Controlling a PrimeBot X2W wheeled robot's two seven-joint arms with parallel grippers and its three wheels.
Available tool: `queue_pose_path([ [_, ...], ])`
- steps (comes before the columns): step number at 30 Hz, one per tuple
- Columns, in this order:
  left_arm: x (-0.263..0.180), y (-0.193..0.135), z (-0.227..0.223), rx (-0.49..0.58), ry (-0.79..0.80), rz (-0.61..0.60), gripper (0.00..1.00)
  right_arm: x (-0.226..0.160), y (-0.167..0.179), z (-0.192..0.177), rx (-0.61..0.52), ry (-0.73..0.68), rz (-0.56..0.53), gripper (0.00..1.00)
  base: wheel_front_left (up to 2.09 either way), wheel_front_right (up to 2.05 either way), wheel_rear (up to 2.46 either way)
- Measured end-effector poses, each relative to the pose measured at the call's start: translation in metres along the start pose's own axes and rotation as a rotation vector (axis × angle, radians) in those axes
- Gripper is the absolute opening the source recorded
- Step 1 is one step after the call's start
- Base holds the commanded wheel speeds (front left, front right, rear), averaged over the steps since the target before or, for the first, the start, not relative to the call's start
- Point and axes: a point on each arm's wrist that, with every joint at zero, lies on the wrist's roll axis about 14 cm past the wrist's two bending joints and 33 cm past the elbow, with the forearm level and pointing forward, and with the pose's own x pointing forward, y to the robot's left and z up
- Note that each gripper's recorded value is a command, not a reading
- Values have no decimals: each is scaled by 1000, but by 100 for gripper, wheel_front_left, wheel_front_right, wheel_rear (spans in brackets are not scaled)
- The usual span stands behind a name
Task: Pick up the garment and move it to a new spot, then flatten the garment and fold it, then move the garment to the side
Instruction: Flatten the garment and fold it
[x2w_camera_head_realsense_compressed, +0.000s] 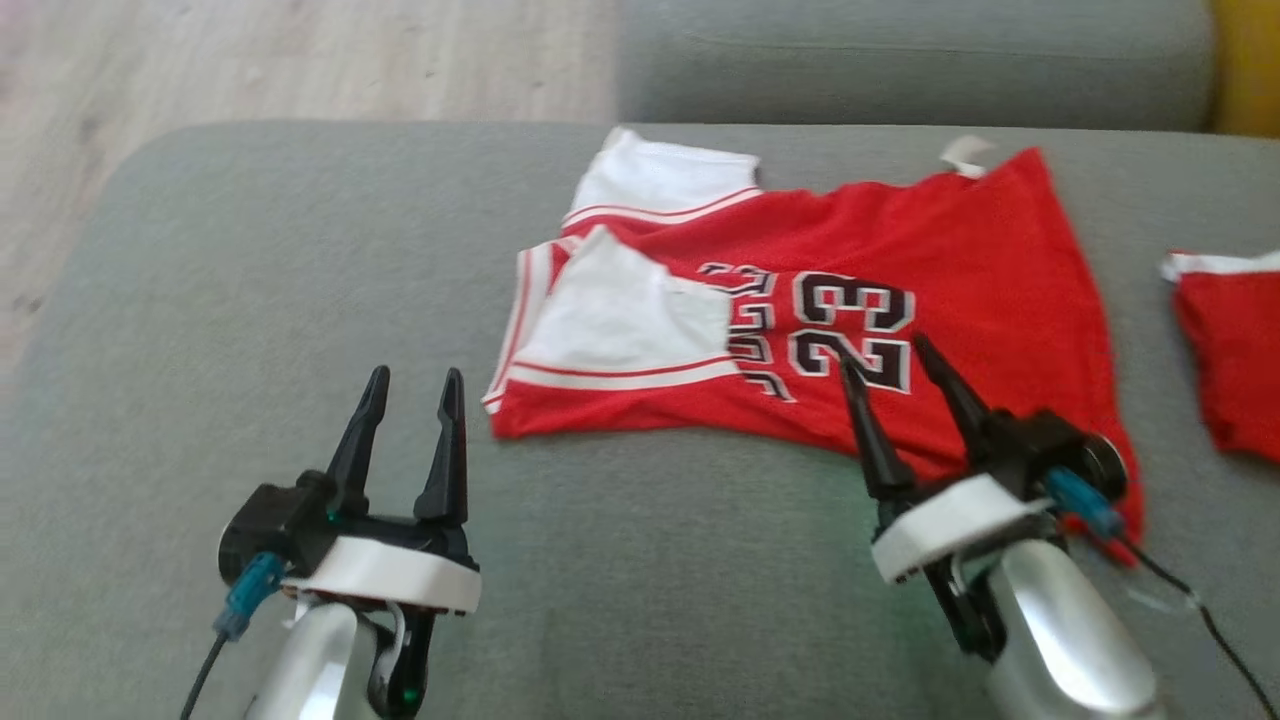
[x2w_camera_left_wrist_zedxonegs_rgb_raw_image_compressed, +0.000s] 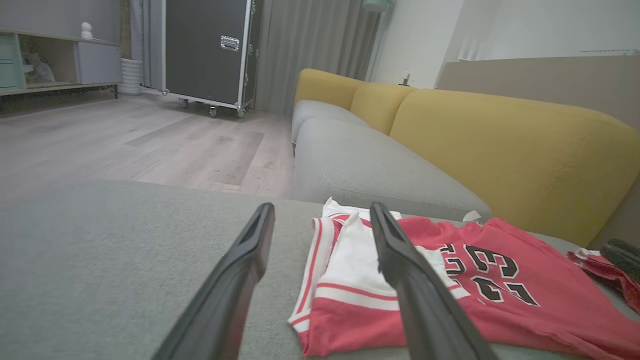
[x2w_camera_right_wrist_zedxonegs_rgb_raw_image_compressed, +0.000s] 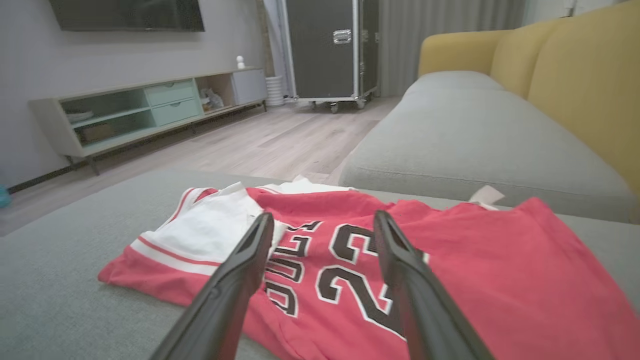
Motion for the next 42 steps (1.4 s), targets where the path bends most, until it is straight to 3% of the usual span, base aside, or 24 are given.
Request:
queue_pose_path([
  [9, -16, 31, 5, 4, -11, 105, 100, 54, 43, -25, -45, 155, 188, 100, 0, 0, 0],
  [18, -33, 54, 6, 19, -4, 188, 100, 95, 54, -52, -76, 292, 250, 100, 0, 0, 0],
  [27, -44, 69, 2, 21, 13, 245, 100, 106, 58, -79, -126, 379, 285, 100, 0, 0, 0],
  [29, -43, 70, 2, 22, 15, 247, 100, 106, 58, -83, -135, 390, 291, 0, 0, 0, 0],
  [36, -37, 66, 3, 15, 10, 231, 100, 109, 75, -66, -122, 319, 336, 0, 0, 0, 0],
  [42, -30, 59, 10, 12, -18, 204, 100, 85, 116, -45, -92, 230, 445, 0, 0, 0, 0],
])
